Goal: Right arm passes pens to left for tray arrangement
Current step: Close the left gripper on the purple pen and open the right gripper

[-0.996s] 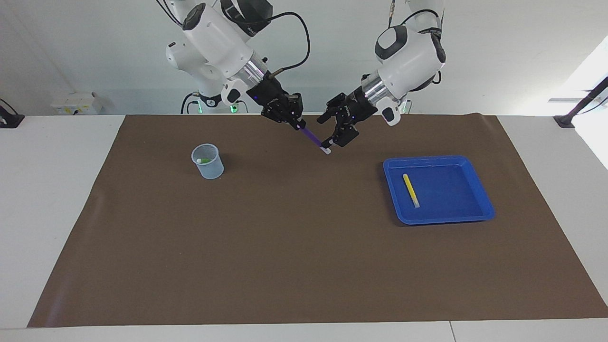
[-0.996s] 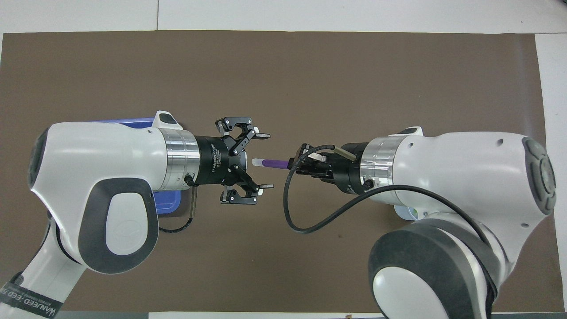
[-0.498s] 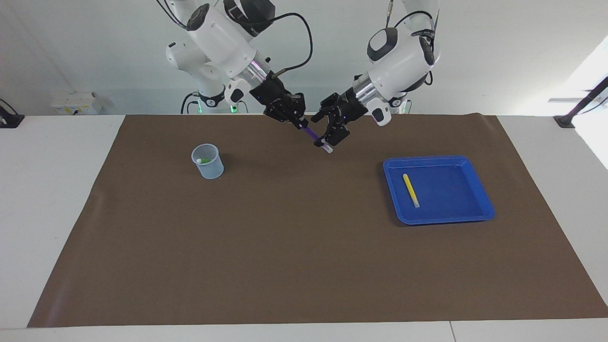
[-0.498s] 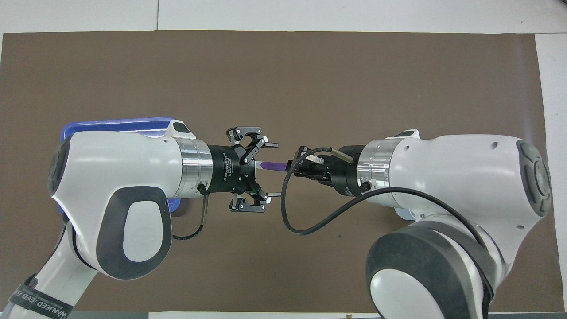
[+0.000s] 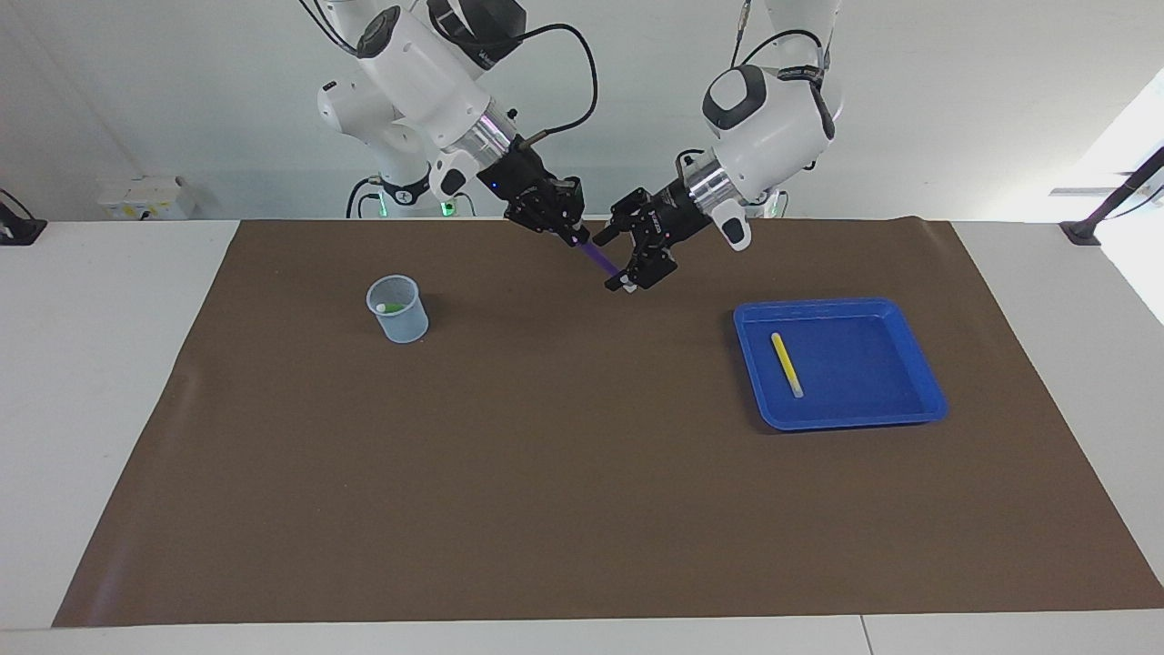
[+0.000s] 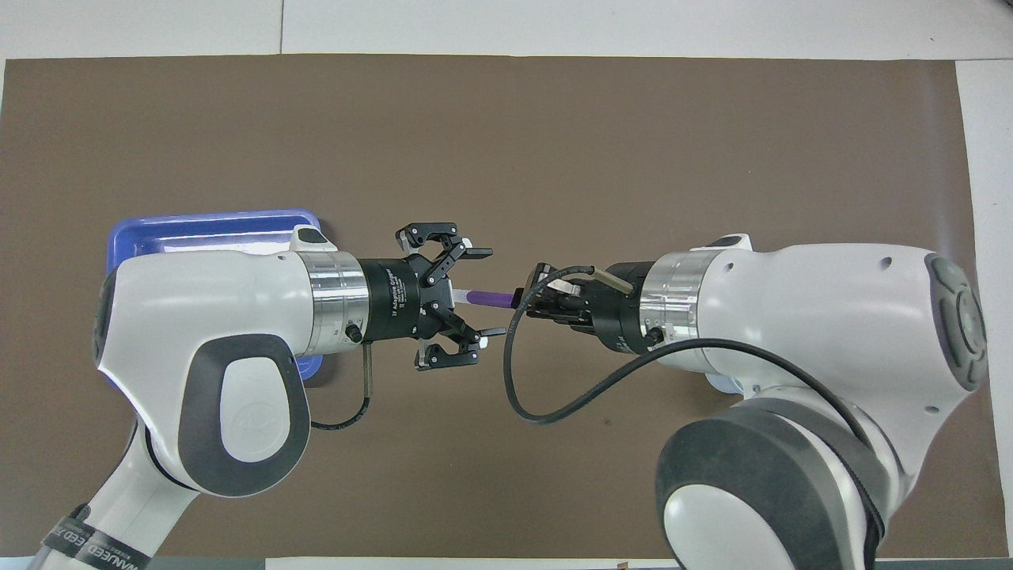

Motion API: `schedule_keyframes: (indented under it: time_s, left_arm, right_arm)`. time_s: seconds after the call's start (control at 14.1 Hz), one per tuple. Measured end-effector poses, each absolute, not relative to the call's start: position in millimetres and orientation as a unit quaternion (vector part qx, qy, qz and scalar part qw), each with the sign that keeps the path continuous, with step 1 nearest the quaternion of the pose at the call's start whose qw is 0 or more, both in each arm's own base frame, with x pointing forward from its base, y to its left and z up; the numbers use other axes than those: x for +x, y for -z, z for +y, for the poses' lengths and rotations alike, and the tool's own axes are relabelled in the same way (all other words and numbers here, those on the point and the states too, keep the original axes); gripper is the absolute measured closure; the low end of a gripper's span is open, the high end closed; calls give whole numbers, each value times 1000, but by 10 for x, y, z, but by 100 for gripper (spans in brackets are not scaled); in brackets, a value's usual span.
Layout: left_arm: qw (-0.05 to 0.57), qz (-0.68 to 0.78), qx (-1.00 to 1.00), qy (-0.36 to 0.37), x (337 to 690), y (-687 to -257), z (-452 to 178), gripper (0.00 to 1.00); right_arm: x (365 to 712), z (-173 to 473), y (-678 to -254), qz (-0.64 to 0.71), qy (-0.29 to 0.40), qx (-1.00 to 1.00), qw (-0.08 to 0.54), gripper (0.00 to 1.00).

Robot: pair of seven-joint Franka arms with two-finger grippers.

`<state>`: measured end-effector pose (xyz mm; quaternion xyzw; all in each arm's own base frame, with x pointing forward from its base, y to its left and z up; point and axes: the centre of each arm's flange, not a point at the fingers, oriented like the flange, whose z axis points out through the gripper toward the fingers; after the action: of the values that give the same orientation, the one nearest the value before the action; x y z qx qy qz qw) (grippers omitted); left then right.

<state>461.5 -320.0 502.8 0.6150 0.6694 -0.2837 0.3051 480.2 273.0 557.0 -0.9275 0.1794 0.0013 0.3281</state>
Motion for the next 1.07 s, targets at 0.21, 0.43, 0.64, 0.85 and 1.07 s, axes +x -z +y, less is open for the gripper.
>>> schedule_keyframes:
  time_s: [0.21, 0.43, 0.64, 0.85, 1.07]
  left_arm:
    - [306, 668, 617, 283, 4614, -5023, -3199, 15]
    - [307, 665, 620, 281, 4613, -5018, -3198, 41]
    - [308, 662, 624, 280, 4609, -5014, -3200, 57]
    - [309, 657, 628, 279, 4603, -5017, -3201, 63]
    - [310, 653, 632, 278, 4589, -5022, -3203, 74]
  right_arm:
    - [4802, 2729, -5570, 179, -1, -927, 328, 82]
    - [4803, 2728, -5570, 180, -1, -927, 328, 82]
    - [4803, 2727, -5570, 180, -1, -927, 328, 82]
    - [4803, 2726, -5570, 180, -1, -927, 328, 82]
    - [4808, 2719, -5575, 181, 0, -927, 329, 82]
